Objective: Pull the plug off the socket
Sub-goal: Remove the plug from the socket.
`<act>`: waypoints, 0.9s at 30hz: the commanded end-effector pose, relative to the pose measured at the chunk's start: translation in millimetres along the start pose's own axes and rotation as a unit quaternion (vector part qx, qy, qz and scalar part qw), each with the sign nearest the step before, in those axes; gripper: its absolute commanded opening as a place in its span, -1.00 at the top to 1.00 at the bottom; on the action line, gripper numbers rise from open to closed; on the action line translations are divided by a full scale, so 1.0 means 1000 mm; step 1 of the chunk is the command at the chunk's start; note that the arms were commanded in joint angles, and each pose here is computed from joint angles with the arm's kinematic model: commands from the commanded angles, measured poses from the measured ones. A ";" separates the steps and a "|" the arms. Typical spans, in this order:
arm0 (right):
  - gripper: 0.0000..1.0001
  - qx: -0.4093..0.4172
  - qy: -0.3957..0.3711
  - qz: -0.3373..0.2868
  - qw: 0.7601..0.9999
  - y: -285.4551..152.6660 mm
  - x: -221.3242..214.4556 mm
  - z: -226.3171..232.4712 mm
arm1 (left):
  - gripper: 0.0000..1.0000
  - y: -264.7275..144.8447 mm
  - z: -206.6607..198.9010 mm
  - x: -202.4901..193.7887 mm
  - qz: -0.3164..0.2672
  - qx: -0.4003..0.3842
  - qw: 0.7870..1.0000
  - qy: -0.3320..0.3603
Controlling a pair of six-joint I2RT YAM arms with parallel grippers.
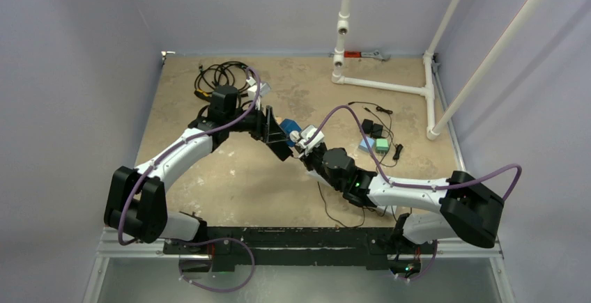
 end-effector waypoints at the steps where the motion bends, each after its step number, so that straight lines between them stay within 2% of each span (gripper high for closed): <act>1: 1.00 -0.017 0.047 -0.091 0.995 0.003 0.051 -0.008 | 1.00 -0.004 0.003 0.008 -0.028 0.074 0.995 0.067; 15: 1.00 0.091 0.055 -0.114 0.988 -0.003 0.064 0.010 | 1.00 -0.004 -0.006 0.002 -0.028 0.121 0.984 0.130; 19: 1.00 0.086 0.056 -0.119 0.988 -0.006 0.065 0.007 | 1.00 -0.008 -0.004 0.004 -0.037 0.140 0.981 0.133; 27: 1.00 0.044 0.038 -0.088 0.994 0.001 0.056 0.000 | 1.00 -0.007 -0.001 0.006 -0.040 0.153 0.980 0.122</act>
Point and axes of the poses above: each gripper's point midway between its finger pads, its own y axis out along the fingers, its own z axis along the line the jaws close on, x = y × z, the point moved 5 cm from there along -y, back along the fingers, and after that the axes turned 10 degrees about -y, right-handed, at the moved point
